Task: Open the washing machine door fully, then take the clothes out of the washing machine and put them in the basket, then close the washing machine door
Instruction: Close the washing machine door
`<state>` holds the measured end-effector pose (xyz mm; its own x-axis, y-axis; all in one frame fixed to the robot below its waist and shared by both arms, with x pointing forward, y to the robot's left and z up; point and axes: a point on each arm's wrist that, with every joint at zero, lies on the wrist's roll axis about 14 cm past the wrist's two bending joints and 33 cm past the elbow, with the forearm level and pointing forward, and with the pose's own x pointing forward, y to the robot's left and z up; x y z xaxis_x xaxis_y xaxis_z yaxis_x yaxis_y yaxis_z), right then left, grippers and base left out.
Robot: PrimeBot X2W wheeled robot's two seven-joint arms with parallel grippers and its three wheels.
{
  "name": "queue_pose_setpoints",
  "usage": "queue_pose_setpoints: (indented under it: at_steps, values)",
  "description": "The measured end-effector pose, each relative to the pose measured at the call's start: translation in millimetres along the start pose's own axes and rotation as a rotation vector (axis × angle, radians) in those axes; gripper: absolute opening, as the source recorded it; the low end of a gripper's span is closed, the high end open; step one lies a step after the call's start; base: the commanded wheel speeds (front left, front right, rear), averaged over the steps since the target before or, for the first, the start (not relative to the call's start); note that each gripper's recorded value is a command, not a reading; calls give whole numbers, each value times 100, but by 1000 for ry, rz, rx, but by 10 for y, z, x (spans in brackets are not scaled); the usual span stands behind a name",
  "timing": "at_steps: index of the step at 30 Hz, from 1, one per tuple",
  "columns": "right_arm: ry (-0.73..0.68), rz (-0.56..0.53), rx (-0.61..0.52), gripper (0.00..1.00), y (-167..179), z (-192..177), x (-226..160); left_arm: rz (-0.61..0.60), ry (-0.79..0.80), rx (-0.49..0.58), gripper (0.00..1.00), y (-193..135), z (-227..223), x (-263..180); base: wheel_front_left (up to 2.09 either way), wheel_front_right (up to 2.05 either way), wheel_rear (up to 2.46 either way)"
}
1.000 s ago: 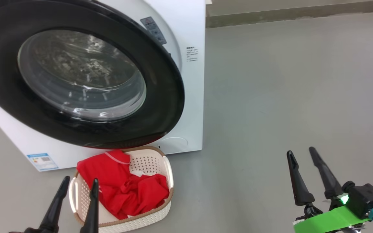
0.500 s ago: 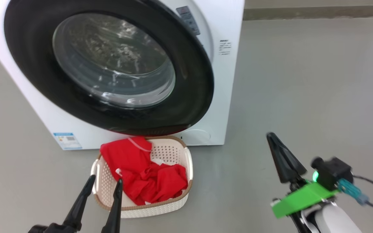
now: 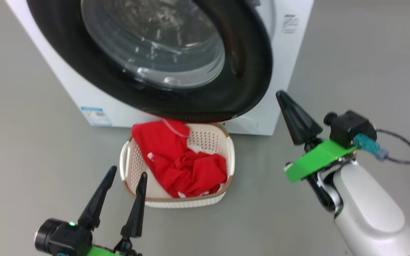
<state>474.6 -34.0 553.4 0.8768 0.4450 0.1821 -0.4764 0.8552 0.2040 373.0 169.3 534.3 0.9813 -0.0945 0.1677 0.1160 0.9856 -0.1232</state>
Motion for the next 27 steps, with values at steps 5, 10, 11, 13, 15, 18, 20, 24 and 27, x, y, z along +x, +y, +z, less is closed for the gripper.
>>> queue_pose_setpoints:
  at_steps: [5,10,11,13,15,18,20,24,27]
  values:
    - [13,38,-8,0,-2,-85,311,27,12,2,100,96,-51,69,0,0,0]
    - [20,67,-7,0,-16,-171,616,54,25,-1,100,172,-107,125,0,0,0]
    - [19,69,2,0,-27,-183,673,60,26,0,100,188,-116,136,0,0,0]
    - [17,78,6,0,-42,-210,784,72,34,-1,100,219,-147,154,0,0,0]
    - [18,89,7,0,-42,-250,889,80,41,1,100,248,-178,177,0,0,0]
    - [19,102,10,0,-50,-317,1025,96,56,9,100,308,-232,201,0,0,0]
    - [19,109,15,0,-58,-364,1102,106,72,14,100,347,-285,198,0,0,0]
    - [15,115,34,0,-64,-446,1233,118,99,21,100,393,-376,212,0,0,0]
    - [13,113,50,0,-87,-513,1288,114,96,25,100,395,-384,270,0,0,0]
